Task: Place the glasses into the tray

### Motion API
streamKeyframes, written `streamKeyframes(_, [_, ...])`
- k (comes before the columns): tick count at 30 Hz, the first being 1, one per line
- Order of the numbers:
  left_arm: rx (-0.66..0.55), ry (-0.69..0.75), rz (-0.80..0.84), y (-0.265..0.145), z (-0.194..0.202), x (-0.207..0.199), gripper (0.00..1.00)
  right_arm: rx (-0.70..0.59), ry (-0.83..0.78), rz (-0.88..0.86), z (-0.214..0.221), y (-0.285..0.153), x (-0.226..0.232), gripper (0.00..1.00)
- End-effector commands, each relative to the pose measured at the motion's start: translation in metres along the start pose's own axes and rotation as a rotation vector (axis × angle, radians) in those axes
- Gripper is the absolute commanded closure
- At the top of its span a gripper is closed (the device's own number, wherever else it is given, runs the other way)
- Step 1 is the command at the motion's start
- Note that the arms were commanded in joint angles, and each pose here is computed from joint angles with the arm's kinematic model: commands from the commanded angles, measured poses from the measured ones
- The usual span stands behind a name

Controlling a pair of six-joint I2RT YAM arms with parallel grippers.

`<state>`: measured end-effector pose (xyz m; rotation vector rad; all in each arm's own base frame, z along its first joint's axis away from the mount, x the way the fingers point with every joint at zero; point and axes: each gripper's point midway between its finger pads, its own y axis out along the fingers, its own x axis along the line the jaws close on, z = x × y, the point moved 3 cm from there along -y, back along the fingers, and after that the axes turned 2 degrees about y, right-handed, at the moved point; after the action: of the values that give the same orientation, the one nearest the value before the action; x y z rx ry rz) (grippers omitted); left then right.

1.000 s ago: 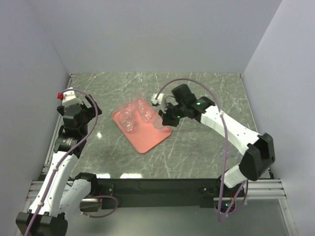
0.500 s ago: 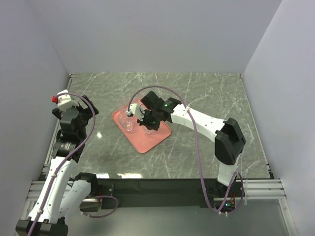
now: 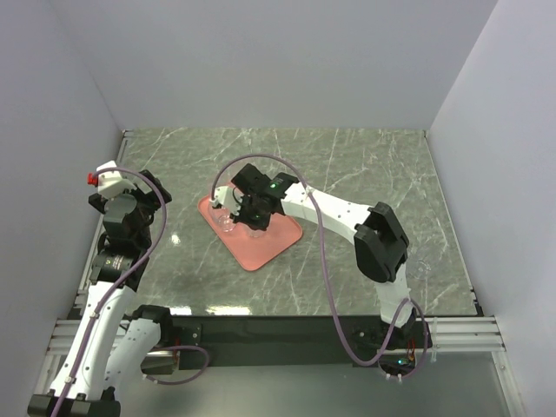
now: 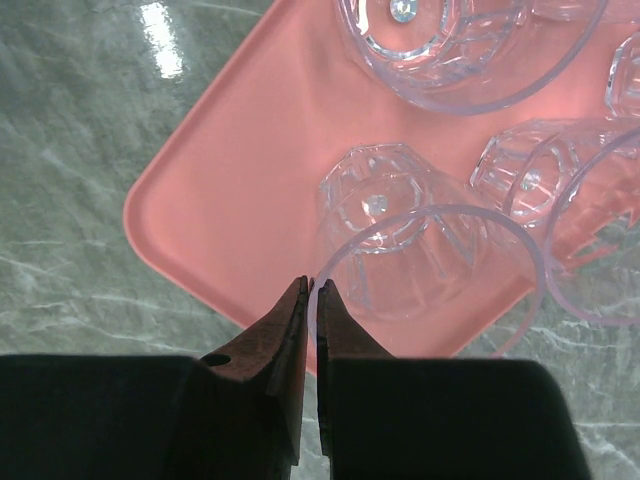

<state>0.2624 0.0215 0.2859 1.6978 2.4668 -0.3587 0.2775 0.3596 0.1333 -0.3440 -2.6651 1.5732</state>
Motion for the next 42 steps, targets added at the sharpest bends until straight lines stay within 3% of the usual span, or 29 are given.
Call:
streamKeyframes(1, [-0.042,-0.027,-0.001,-0.001,-0.009,0.000,0.01,-0.042,-0.008,0.041,-0.020,-0.009,-0.006,0.96])
streamKeyframes(18, [-0.047,-0.030,0.003,-0.001,-0.010,0.000,0.01,-0.021,-0.023,0.047,-0.028,0.002,-0.004,0.84])
streamKeyframes(25, [-0.048,-0.028,0.004,-0.001,-0.010,0.000,0.01,-0.022,-0.025,0.056,-0.029,-0.003,-0.006,0.71])
streamKeyframes(35, [-0.047,-0.028,0.005,-0.002,-0.010,0.000,0.01,-0.127,-0.080,0.061,-0.040,-0.067,0.004,0.60])
streamKeyframes(42, [-0.044,-0.023,0.020,-0.001,-0.010,-0.002,0.01,-0.120,-0.135,0.057,-0.020,-0.093,0.014,0.59])
